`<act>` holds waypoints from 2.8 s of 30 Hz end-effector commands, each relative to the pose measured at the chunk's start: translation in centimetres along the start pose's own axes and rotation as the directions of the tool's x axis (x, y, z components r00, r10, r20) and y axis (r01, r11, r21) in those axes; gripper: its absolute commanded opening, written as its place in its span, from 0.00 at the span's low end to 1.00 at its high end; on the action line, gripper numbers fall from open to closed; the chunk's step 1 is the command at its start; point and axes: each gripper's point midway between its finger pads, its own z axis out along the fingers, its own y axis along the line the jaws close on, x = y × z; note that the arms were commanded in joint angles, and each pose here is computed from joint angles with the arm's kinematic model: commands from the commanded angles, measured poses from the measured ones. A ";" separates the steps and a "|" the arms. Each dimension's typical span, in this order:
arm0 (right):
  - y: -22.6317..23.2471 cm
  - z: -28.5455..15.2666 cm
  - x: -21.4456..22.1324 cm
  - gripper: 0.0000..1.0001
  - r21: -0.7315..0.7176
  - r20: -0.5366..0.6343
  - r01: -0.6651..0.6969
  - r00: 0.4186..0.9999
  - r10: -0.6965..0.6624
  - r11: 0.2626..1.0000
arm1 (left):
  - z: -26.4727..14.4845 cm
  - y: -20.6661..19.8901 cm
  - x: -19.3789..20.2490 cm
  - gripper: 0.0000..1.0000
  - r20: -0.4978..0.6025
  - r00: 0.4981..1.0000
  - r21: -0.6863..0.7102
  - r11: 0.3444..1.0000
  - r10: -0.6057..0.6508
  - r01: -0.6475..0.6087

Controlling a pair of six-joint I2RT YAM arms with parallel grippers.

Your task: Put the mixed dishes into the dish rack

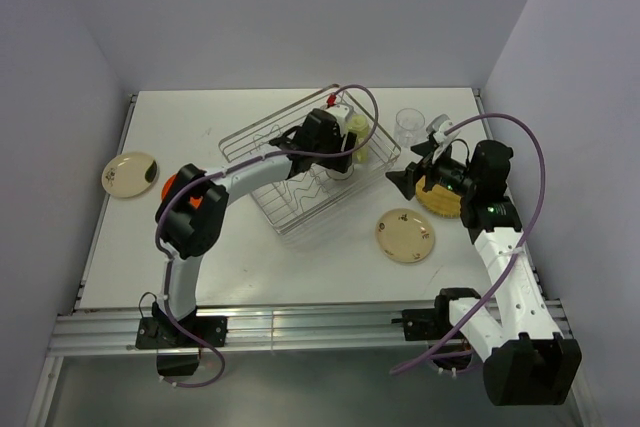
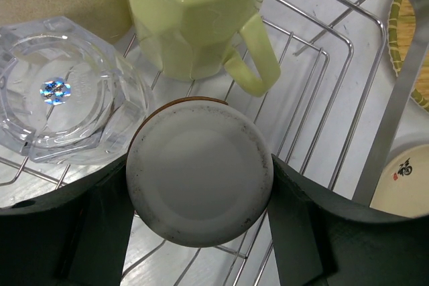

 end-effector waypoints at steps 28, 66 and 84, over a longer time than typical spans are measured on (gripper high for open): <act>-0.9 -0.2 0.1 1.00 0.047 0.019 -0.008 1.000 0.008 0.999 | -0.2 -1.4 -3.5 0.86 0.105 0.994 -0.023 1.000 -0.018 0.020; -23.4 6.0 7.9 0.79 0.732 0.025 -0.506 0.688 0.725 0.455 | -24.1 0.5 -5.0 0.99 0.447 0.816 0.126 0.929 -0.367 0.348; -25.9 11.5 14.1 0.43 0.710 -0.046 -0.538 0.610 0.791 0.456 | -25.5 1.0 -3.5 0.99 0.452 0.782 0.145 0.901 -0.429 0.409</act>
